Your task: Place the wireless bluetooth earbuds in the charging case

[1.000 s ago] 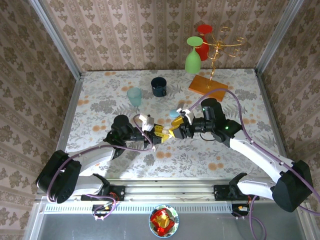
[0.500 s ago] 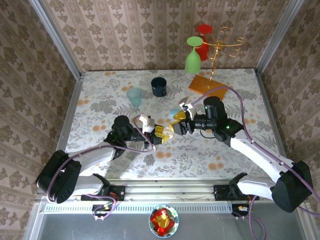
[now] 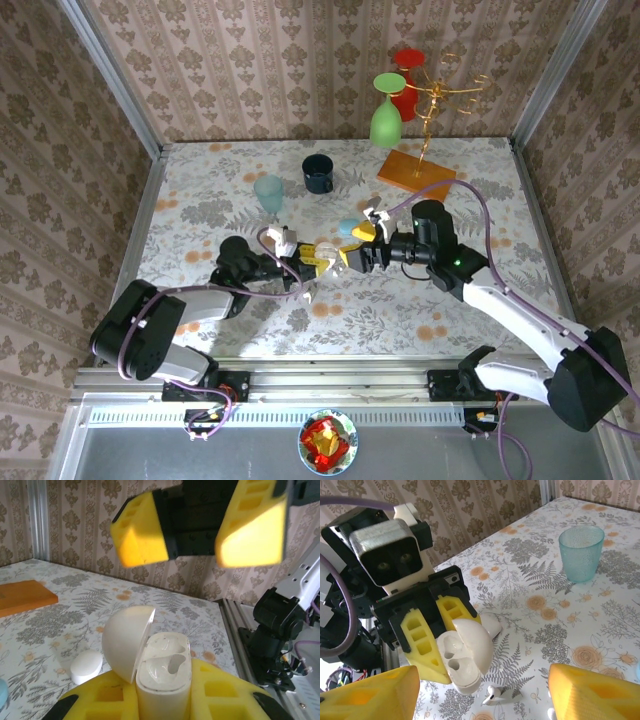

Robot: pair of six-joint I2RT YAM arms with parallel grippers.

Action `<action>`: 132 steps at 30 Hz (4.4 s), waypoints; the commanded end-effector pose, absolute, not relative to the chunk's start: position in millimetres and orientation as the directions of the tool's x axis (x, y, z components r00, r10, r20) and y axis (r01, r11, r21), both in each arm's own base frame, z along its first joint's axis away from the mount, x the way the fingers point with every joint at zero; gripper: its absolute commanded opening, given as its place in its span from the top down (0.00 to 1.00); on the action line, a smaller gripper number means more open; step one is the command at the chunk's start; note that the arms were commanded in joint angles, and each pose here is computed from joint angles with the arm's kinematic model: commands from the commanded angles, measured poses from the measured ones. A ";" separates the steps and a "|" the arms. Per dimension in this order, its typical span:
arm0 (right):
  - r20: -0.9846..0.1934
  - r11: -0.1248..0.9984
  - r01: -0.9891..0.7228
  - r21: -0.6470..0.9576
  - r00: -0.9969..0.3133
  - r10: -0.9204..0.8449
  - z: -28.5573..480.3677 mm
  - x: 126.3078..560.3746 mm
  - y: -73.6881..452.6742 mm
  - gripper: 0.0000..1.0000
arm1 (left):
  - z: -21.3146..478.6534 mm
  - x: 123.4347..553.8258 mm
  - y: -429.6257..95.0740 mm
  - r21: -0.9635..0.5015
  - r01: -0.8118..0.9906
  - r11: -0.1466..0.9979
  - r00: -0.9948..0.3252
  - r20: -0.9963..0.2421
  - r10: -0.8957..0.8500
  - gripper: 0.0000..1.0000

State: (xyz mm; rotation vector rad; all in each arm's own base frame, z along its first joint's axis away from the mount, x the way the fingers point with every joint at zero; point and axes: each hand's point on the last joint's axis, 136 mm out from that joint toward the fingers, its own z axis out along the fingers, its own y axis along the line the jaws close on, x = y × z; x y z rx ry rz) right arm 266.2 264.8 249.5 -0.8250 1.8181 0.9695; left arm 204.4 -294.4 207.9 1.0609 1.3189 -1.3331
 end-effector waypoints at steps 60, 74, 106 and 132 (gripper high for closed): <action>-0.941 0.360 -0.904 0.232 -0.302 -0.153 253.8 256.8 292.0 0.87 | 239.2 185.8 -306.5 -0.170 0.979 -0.111 -0.180 -0.980 -0.086 0.81; -0.948 0.406 -0.869 0.281 -0.318 -0.027 282.1 263.7 277.9 0.33 | 232.7 206.3 -296.8 -0.112 0.993 0.028 -0.108 -0.988 -0.113 0.92; -0.381 0.815 -0.333 0.474 -0.912 -0.150 64.8 341.2 282.7 0.42 | 228.6 249.9 -249.0 -0.110 0.915 0.388 -0.045 -0.984 -0.172 0.95; -0.255 0.829 -0.338 0.446 -0.936 -0.244 18.5 317.6 274.4 0.46 | 227.7 246.9 -258.6 -0.119 0.935 0.333 -0.067 -0.984 -0.163 0.95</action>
